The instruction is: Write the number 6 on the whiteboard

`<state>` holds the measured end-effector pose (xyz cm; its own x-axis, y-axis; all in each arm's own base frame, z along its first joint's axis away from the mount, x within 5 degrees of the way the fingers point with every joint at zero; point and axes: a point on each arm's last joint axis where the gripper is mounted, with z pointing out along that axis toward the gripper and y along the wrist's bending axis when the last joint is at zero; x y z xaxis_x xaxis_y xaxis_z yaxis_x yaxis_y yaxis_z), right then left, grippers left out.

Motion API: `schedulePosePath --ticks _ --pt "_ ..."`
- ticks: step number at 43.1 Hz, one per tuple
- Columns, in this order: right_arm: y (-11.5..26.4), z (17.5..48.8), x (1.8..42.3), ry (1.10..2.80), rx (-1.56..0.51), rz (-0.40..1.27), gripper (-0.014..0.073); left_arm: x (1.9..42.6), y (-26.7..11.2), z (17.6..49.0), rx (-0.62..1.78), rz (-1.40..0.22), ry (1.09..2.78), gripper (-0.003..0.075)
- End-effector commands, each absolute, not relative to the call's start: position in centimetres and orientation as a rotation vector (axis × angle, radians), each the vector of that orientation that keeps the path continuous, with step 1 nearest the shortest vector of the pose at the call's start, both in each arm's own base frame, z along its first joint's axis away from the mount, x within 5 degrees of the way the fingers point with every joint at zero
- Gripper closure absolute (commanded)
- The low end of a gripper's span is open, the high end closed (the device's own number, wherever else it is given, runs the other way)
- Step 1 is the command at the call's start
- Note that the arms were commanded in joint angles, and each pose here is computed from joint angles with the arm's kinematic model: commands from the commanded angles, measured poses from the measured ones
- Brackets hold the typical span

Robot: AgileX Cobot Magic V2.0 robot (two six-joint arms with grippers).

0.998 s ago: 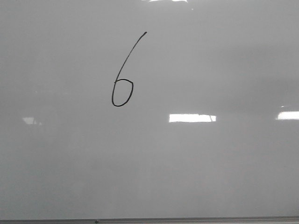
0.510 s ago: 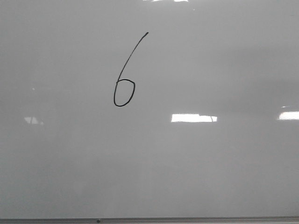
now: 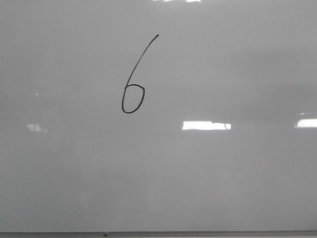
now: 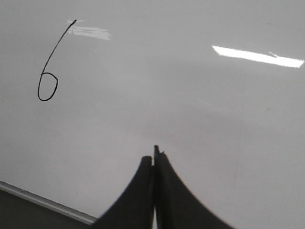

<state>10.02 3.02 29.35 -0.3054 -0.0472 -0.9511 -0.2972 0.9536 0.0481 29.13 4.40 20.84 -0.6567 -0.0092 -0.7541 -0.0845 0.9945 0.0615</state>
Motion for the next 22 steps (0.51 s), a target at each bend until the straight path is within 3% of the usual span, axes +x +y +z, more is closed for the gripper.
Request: schedulePosePath --ticks 1,11,22 --pt "2.8 30.9 10.2 1.782 -0.21 0.247 0.0664 30.1 4.5 23.0 -0.079 0.148 2.147 0.0216" --pt "2.8 30.9 10.2 1.782 -0.21 0.247 0.0664 29.3 4.4 24.3 -0.076 0.138 2.134 0.0215" --pt "2.8 31.0 10.2 1.762 -0.203 0.243 0.0664 25.4 3.6 27.3 -0.057 0.117 2.076 0.0216"
